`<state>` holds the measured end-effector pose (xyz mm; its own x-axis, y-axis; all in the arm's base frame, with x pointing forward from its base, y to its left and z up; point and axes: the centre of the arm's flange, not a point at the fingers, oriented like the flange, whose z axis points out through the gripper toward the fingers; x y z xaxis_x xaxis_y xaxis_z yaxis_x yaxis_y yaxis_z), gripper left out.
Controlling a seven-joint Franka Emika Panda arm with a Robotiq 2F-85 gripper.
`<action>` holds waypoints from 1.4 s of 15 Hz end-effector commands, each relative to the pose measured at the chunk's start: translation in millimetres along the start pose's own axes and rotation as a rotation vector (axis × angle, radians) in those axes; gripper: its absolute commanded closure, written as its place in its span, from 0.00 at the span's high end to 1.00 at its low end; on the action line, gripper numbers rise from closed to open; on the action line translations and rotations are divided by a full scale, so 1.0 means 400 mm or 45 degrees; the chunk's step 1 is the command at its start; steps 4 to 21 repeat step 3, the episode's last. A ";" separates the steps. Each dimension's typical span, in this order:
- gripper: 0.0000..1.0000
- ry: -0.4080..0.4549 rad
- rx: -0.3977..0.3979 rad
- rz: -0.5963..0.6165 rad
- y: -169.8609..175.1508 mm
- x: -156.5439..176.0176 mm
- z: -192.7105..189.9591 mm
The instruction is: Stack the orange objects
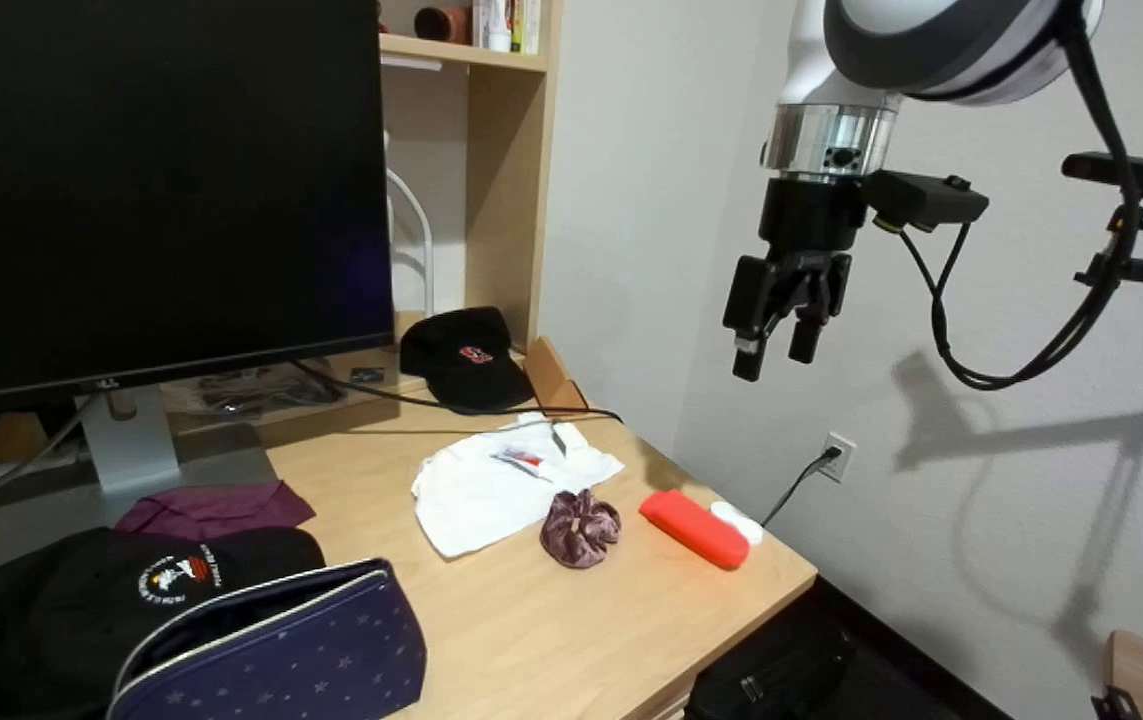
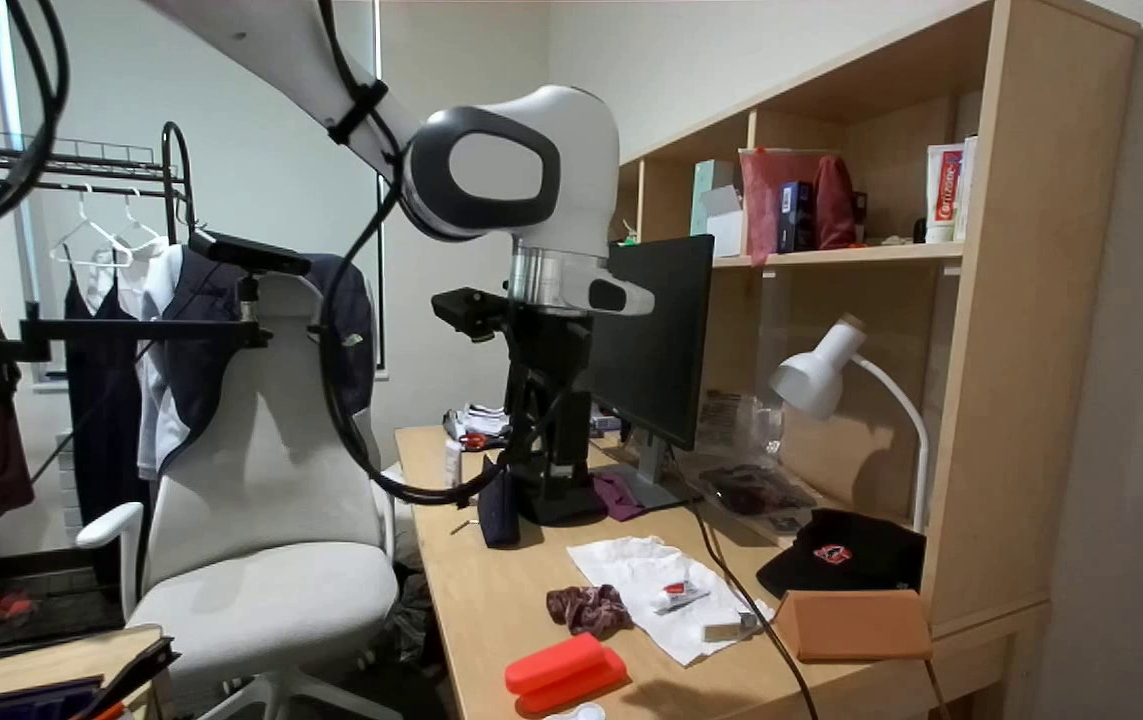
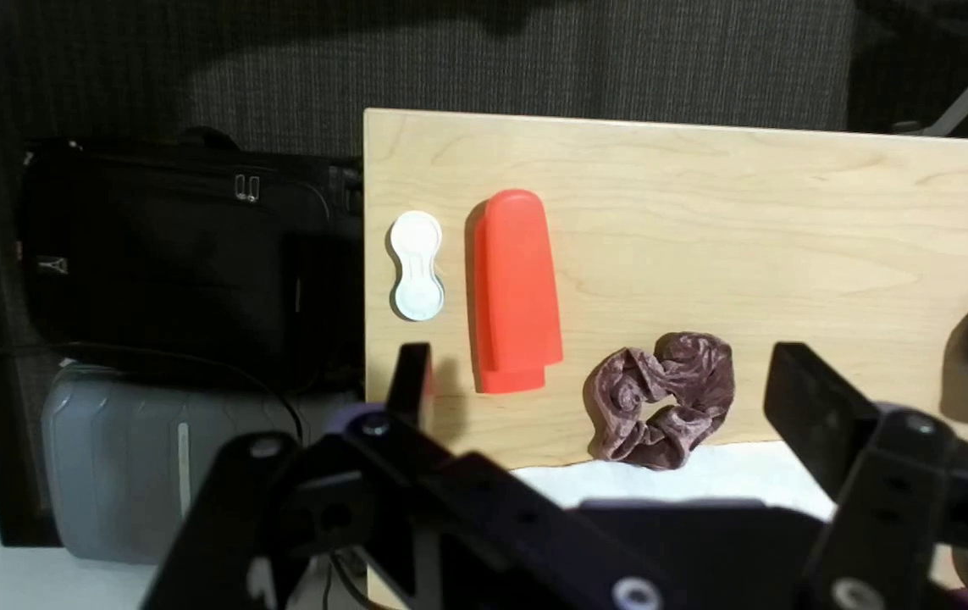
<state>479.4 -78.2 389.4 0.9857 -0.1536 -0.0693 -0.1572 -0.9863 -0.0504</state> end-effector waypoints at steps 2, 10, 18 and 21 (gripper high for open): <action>1.00 -0.003 -0.001 0.001 0.000 0.002 0.003; 1.00 -0.005 -0.001 0.001 0.000 0.002 0.005; 1.00 -0.005 -0.001 0.001 0.000 0.002 0.005; 1.00 -0.005 -0.001 0.001 0.000 0.002 0.005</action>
